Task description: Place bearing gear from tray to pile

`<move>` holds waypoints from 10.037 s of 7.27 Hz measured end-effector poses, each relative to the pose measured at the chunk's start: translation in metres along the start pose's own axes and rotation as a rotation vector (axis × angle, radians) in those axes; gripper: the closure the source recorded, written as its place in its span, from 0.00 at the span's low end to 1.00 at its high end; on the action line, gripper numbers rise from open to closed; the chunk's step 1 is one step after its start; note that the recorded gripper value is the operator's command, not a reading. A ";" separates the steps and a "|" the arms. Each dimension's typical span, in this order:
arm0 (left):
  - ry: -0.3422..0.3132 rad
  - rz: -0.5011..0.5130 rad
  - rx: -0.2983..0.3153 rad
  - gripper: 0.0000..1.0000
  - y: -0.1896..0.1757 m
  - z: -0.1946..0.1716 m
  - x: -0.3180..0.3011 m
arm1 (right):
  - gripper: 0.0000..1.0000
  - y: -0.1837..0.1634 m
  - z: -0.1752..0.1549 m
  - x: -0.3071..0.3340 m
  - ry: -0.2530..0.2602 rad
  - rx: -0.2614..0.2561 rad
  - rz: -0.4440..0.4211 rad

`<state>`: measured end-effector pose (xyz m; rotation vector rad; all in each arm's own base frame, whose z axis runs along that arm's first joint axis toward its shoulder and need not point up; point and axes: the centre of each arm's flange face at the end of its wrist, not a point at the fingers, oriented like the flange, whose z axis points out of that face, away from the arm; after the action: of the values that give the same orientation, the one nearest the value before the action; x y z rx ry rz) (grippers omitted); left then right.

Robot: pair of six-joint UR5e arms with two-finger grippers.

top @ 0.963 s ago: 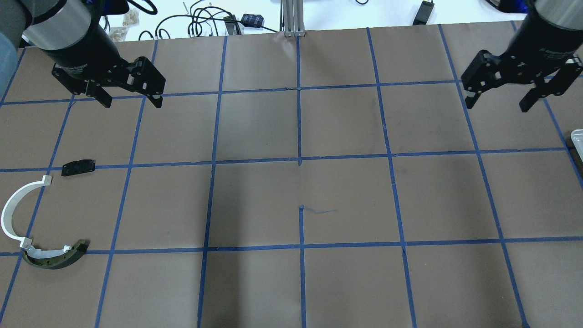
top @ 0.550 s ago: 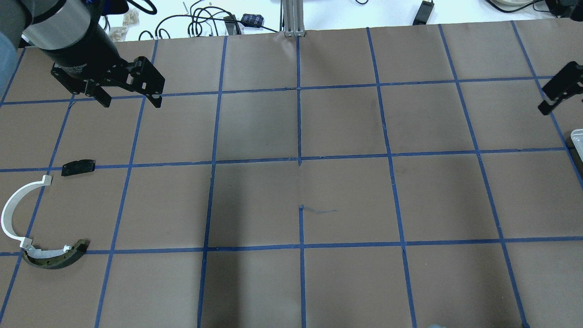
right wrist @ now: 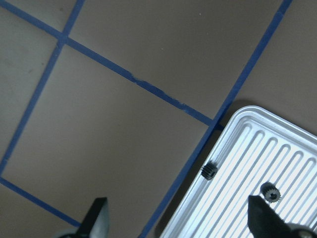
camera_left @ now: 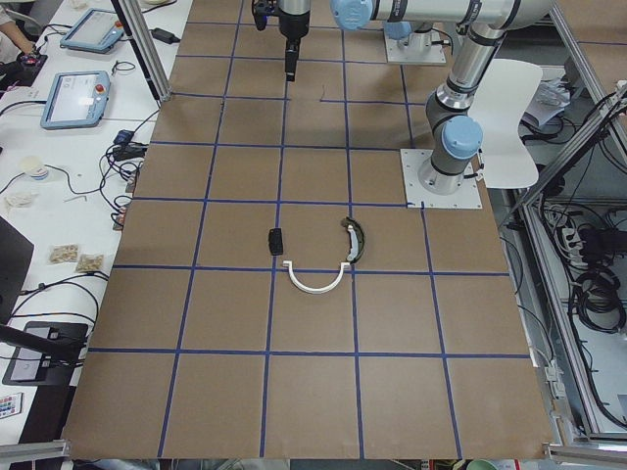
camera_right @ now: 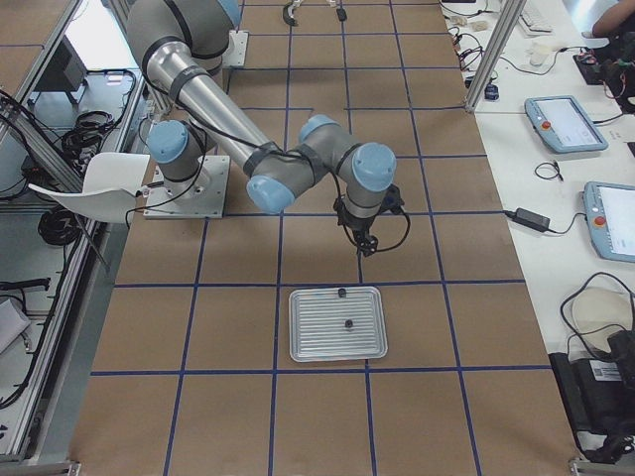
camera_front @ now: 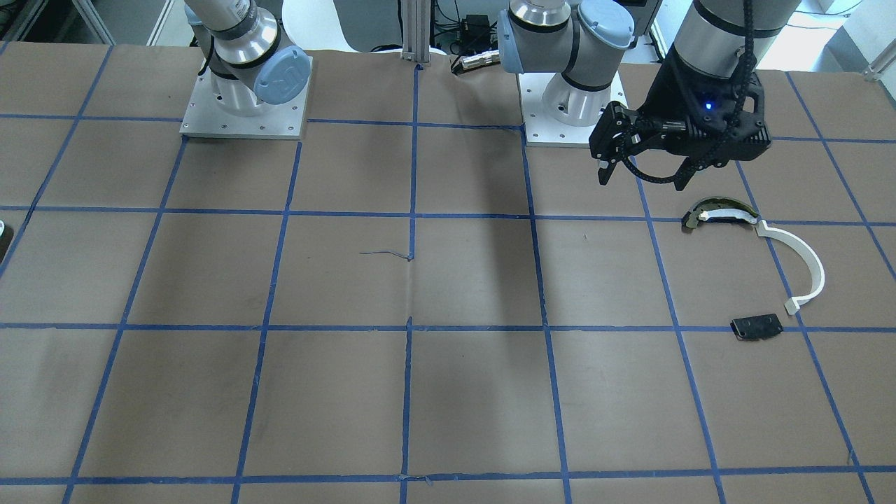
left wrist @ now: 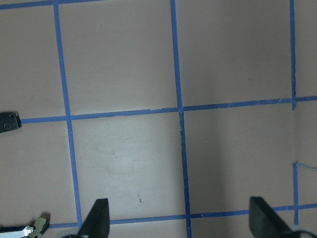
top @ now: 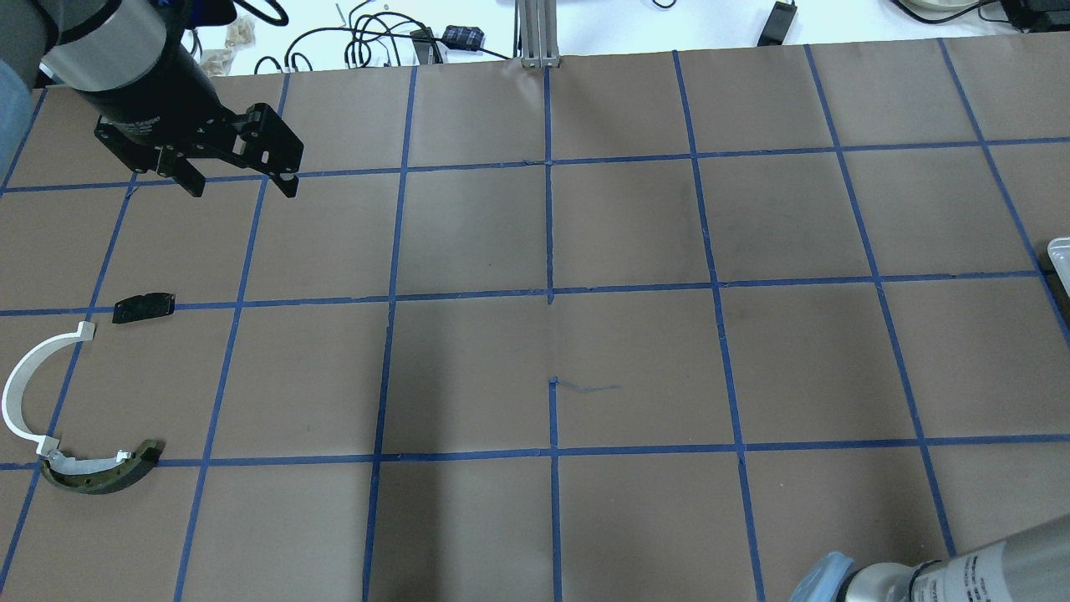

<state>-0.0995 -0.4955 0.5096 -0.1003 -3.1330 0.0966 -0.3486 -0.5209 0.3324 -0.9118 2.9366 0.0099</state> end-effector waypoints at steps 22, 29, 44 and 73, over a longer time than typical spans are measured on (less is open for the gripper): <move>0.001 0.000 0.001 0.00 0.000 -0.001 0.000 | 1.00 0.049 0.141 0.062 -0.161 -0.002 -0.569; 0.001 -0.001 0.001 0.00 0.000 -0.001 -0.001 | 1.00 -0.098 0.028 -0.112 -0.246 -0.060 -0.166; 0.005 -0.002 -0.018 0.00 -0.001 0.007 0.001 | 0.00 -0.388 0.165 -0.586 -0.167 -0.001 0.601; -0.045 -0.040 -0.053 1.00 -0.040 0.270 0.144 | 1.00 0.048 0.131 0.116 0.132 -0.144 0.751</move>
<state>-0.2481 -0.5425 0.2432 -0.0369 -3.1818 0.0160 -0.4635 -0.5436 0.1937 0.2361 3.2319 0.2053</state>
